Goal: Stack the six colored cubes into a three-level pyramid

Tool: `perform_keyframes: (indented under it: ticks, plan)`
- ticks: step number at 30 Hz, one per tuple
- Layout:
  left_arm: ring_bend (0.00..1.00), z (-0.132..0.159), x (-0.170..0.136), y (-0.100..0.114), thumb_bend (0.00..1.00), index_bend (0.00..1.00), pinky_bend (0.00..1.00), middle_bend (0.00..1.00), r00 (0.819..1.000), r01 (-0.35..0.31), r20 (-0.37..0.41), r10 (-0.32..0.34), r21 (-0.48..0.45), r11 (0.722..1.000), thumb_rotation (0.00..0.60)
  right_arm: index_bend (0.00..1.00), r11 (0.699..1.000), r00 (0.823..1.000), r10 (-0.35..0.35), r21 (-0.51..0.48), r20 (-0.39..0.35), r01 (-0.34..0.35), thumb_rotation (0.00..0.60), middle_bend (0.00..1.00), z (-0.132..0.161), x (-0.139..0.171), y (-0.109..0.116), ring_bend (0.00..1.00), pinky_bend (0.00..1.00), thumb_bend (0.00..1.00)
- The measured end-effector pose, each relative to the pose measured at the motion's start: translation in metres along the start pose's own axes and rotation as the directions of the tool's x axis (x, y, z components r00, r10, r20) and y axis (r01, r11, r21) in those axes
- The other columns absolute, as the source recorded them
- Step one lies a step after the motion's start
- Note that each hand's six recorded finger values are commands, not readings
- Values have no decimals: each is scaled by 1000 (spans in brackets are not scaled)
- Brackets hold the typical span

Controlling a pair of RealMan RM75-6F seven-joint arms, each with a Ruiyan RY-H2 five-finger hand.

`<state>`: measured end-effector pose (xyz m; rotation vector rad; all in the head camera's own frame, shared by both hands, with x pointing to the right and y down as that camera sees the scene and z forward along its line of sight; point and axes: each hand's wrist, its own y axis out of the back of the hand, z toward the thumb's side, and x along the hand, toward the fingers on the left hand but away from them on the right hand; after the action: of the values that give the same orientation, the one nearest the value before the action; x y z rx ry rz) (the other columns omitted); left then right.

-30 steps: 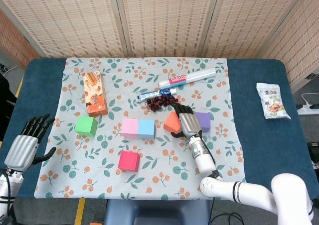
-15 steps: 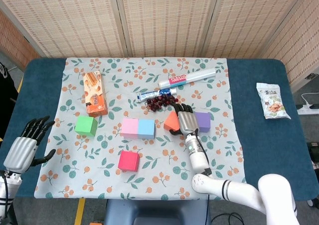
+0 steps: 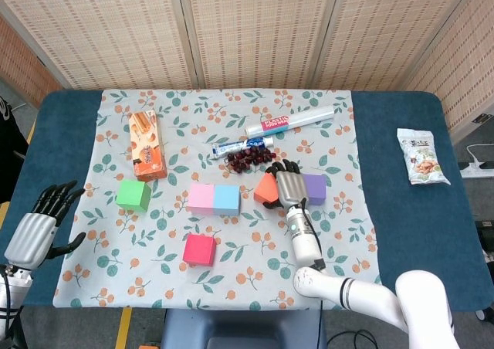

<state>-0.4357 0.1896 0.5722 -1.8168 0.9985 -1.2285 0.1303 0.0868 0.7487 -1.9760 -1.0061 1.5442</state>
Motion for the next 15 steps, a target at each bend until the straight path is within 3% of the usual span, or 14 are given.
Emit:
perform_keyframes:
  ticks: [5, 11, 15]
  plan:
    - [0, -2, -1, 2, 313, 113, 25, 0, 1000, -4, -2, 4, 0, 1000, 600, 418, 1000, 1000, 2, 6, -17, -2, 600, 212, 0, 1, 3, 64, 0, 176]
    - [0, -6, -4, 4, 313, 113, 25, 0, 1000, -8, -19, 8, 8, 1000, 600, 414, 999, 996, 31, 31, -79, -28, 600, 213, -1, 5, 18, 64, 0, 200]
    - [0, -6, -5, 5, 313, 113, 24, 0, 999, -10, -32, 10, 9, 1000, 600, 368, 993, 984, 99, 75, -145, -89, 600, 207, -2, 9, 29, 28, 0, 208]
